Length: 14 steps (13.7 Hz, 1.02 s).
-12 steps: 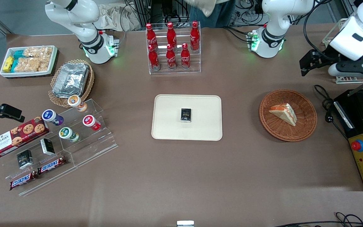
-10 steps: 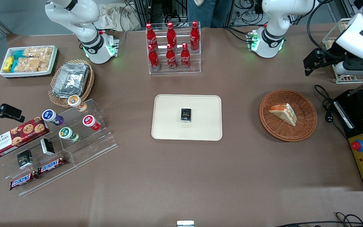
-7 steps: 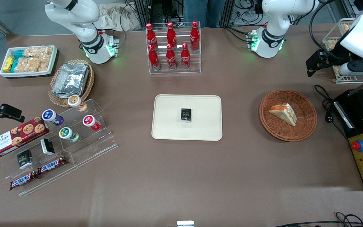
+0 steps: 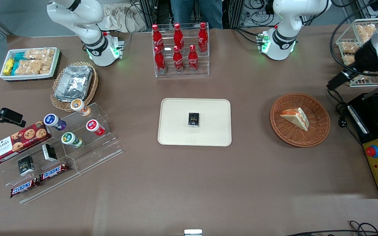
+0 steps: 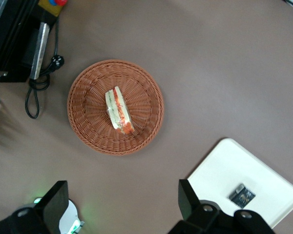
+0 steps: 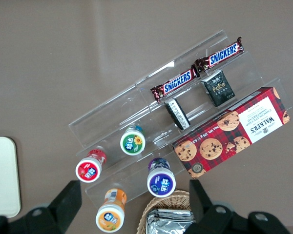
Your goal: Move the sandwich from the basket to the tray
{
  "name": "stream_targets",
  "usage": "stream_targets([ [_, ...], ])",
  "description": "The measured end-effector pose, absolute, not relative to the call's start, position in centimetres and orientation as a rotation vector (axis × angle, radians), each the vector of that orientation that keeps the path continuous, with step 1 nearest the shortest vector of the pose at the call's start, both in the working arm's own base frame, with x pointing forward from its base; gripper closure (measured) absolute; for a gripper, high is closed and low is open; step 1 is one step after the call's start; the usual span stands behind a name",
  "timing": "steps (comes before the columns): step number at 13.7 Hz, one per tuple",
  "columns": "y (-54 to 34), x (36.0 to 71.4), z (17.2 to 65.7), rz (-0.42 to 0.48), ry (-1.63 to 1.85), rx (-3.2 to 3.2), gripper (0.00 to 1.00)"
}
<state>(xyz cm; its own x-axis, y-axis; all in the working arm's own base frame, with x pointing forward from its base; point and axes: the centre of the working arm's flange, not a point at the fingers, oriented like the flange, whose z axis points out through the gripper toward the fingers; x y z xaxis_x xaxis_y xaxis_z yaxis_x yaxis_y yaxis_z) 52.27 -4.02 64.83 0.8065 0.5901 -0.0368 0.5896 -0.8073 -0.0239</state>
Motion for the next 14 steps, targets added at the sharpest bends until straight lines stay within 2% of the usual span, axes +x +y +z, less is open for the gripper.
stream_targets([
  [3, -2.2, 51.6, 61.7, 0.084, -1.052, -2.941, 0.0],
  [5, -1.8, 50.9, 58.0, 0.111, -1.112, -2.906, 0.0],
  [11, -2.0, 49.9, 42.8, 0.15, -1.339, -2.784, 0.0],
  [14, -2.9, 50.8, 36.0, 0.162, -1.435, -2.733, 0.0],
])
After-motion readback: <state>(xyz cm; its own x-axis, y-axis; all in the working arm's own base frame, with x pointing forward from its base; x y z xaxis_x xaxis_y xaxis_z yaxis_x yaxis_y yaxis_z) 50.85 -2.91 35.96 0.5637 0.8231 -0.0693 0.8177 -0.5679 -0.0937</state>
